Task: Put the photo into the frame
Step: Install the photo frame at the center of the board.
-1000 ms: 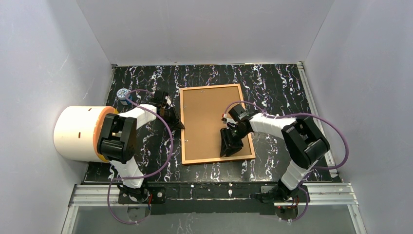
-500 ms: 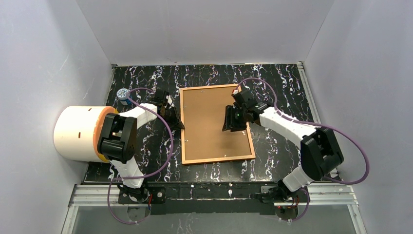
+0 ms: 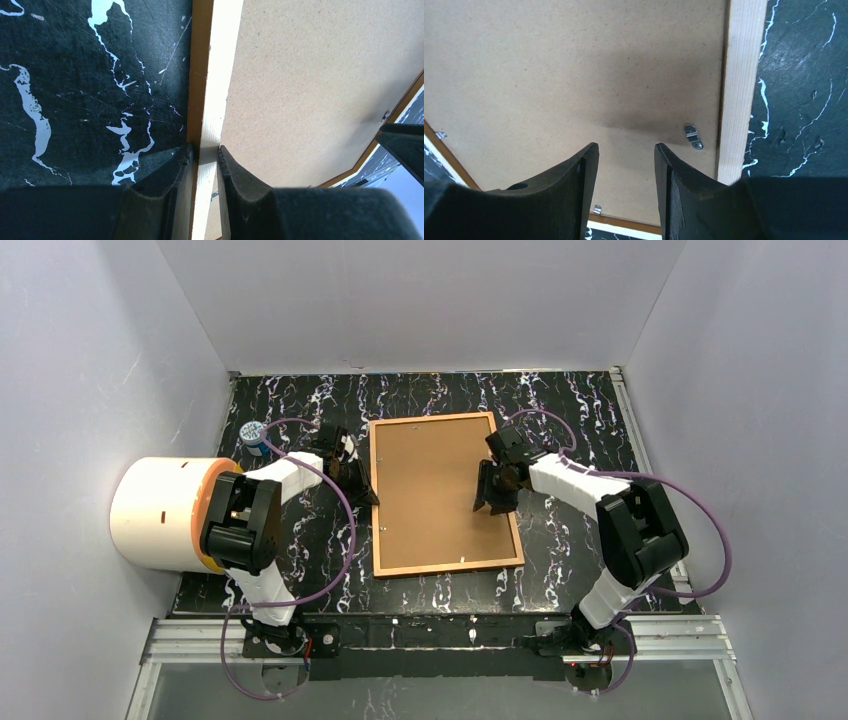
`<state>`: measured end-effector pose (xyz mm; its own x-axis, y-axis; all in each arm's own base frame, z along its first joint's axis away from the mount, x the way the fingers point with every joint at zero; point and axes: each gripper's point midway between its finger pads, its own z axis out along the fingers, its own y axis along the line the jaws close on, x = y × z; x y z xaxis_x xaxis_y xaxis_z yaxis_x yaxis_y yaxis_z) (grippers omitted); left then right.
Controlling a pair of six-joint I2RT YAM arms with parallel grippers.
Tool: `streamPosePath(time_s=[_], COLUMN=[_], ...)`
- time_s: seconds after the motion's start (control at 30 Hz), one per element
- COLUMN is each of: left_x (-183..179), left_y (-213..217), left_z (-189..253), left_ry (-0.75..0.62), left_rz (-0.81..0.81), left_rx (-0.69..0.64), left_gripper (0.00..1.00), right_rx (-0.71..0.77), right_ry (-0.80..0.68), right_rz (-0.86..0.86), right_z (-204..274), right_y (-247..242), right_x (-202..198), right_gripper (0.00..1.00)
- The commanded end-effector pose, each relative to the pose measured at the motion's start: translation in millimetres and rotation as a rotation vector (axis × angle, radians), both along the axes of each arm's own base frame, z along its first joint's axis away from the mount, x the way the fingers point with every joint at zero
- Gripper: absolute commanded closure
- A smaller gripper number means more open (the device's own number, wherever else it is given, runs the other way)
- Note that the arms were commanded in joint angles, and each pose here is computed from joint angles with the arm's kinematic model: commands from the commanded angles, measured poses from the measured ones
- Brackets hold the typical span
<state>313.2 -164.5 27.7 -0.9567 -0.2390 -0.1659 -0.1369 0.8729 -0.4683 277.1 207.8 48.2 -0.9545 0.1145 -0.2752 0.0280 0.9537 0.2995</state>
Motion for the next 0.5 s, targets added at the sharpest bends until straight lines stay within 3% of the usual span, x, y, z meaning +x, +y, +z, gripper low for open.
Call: streamPosePath(time_s=[0.0,0.17,0.47], left_x=[-16,-17,-16], left_y=[2,2,7], left_z=[-9,-10,-11], left_ry=[0.068,0.071,0.072], left_rz=[-0.037,-0.039,-0.029], left_rx=[0.027,0.032,0.063], left_gripper=[0.82,0.83,0.84], right_rx=[-0.029,-0.039,-0.184], right_ry=[-0.002,0.012,0.005], right_rz=[-0.003,-0.007,-0.058], right_z=[-7,-16,-25], right_y=[-6,-10,-37], right_x=[7,7,12], right_gripper=[0.46,0.46,0.47])
